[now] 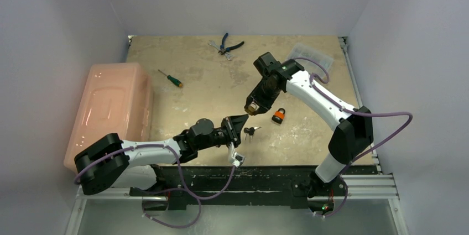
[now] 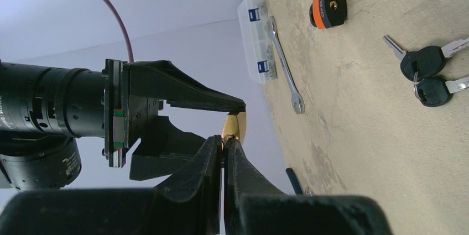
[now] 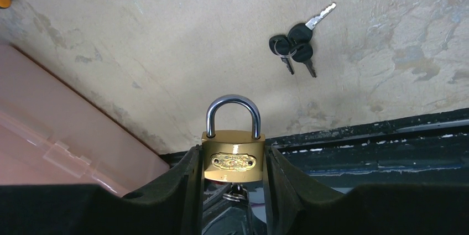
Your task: Unlock with the key
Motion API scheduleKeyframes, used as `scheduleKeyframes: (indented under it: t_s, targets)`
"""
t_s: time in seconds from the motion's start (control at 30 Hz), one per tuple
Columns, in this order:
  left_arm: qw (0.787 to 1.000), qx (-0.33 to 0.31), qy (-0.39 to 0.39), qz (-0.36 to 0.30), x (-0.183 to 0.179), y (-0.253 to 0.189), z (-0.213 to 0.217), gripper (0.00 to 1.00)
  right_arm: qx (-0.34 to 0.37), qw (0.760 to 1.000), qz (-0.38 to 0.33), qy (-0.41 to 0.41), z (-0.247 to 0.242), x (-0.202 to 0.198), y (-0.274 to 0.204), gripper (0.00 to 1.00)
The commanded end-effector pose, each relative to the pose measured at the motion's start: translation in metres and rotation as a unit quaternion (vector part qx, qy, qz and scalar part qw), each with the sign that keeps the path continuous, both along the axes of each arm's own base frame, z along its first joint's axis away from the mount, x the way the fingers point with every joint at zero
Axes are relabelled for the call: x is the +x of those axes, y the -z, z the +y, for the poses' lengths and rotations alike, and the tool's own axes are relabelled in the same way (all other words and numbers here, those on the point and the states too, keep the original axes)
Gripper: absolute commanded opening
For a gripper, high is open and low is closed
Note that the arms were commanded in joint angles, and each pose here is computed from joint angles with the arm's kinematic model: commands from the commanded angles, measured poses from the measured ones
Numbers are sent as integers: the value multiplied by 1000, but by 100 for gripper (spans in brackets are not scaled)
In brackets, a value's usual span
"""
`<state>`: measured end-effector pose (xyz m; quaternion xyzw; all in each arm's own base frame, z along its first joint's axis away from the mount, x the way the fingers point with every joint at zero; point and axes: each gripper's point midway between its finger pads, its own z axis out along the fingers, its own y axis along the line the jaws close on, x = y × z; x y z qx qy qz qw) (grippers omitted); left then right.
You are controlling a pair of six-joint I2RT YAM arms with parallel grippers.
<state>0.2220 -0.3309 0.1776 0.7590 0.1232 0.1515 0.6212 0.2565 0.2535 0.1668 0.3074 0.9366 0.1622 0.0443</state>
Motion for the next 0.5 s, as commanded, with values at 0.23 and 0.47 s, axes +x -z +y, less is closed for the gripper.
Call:
scheduleKeyframes:
  t_s: [0.23,0.47]
  targets:
    - [998,6,-30,-48,15,-26,3,0,-19,1000,2,-14,7,-9,-6,0]
    - [997,-60,-41,-6,17,-41,3,0,-23,1000,-5,-15,10,-7,-9,0]
